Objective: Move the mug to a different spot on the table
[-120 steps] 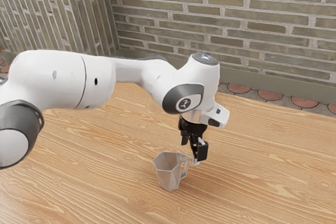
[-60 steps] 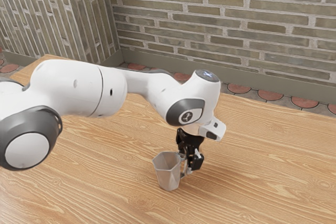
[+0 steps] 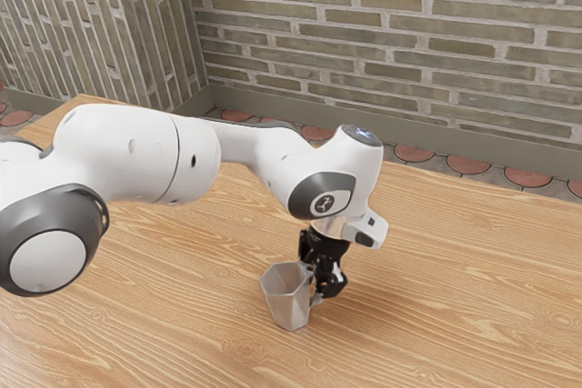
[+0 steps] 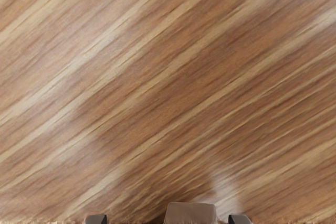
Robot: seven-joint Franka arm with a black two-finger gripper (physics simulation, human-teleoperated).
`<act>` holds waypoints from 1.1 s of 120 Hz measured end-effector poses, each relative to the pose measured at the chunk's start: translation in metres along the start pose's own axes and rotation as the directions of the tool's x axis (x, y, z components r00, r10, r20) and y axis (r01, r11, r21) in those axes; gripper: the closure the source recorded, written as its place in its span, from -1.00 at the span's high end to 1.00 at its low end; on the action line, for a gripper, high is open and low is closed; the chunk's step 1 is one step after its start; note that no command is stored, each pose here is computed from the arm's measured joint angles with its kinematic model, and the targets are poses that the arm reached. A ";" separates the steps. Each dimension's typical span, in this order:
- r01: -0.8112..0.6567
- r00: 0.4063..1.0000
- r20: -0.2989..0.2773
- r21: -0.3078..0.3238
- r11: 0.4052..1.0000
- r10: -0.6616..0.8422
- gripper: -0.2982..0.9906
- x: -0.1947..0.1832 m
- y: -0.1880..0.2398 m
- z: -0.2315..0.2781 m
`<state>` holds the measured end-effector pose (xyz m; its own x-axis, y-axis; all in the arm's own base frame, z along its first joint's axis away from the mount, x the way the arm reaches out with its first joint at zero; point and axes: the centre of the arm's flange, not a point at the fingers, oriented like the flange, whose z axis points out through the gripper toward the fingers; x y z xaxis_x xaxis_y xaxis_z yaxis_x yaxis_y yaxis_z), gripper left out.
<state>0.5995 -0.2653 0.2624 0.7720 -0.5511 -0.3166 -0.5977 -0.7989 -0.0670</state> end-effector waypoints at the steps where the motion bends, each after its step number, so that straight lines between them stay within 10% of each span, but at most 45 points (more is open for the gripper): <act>1: 0.001 1.000 0.001 0.000 1.000 -0.001 -0.16 0.000 0.000 0.000; 132: 0.222 0.949 0.225 0.021 0.975 -0.221 -0.62 -0.018 -0.072 0.015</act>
<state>0.6252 -0.1945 0.2586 0.8163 -0.2922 -0.4982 -0.4155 -0.8963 -0.1552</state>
